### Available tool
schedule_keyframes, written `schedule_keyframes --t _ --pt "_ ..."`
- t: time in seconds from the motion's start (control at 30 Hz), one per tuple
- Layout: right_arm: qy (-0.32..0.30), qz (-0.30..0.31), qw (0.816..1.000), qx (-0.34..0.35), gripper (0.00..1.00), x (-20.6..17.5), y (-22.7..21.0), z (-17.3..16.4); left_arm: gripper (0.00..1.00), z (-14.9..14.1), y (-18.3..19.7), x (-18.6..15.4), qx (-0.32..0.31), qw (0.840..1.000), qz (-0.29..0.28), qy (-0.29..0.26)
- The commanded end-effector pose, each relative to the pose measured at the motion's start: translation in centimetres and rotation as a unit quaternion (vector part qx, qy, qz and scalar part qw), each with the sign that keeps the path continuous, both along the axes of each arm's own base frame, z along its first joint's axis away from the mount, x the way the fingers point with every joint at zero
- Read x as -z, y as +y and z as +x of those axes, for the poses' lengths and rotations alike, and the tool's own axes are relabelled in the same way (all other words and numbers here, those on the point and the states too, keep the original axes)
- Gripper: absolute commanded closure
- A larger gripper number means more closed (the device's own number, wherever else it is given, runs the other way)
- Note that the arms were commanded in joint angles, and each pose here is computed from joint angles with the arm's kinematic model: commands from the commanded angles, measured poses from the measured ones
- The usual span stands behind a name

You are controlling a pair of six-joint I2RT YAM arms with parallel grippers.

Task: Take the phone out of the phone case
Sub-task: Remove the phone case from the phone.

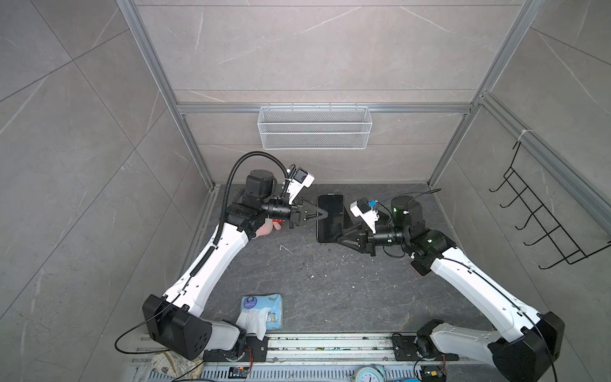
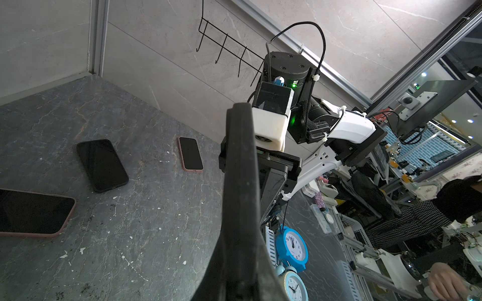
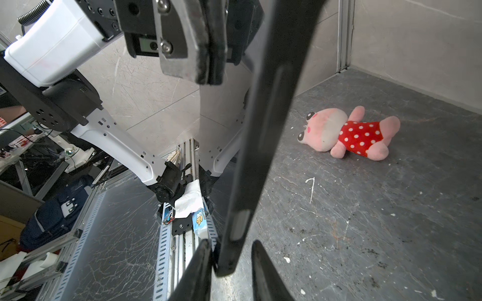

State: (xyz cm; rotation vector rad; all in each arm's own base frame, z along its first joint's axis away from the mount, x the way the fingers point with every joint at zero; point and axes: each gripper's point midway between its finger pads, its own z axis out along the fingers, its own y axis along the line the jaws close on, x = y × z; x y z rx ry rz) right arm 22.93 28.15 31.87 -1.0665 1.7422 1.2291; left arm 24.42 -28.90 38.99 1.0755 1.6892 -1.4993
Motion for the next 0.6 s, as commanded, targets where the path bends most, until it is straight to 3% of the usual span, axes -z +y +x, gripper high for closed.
schedule_keyframes --t 0.0,0.2,0.57 --pt "-0.012 0.012 1.000 -0.014 0.78 -0.6 0.3 -0.3 1.00 -1.6 0.3 -2.6 0.022 0.998 -0.031 -0.058" --pt "-0.016 0.016 1.000 -0.019 0.86 -0.3 0.4 -0.4 1.00 -1.1 0.1 -2.4 0.019 0.998 -0.032 -0.054" --pt "-0.031 0.015 0.999 -0.033 0.92 0.5 0.5 -0.6 1.00 -0.8 -0.1 -2.6 0.017 0.998 -0.037 -0.046"
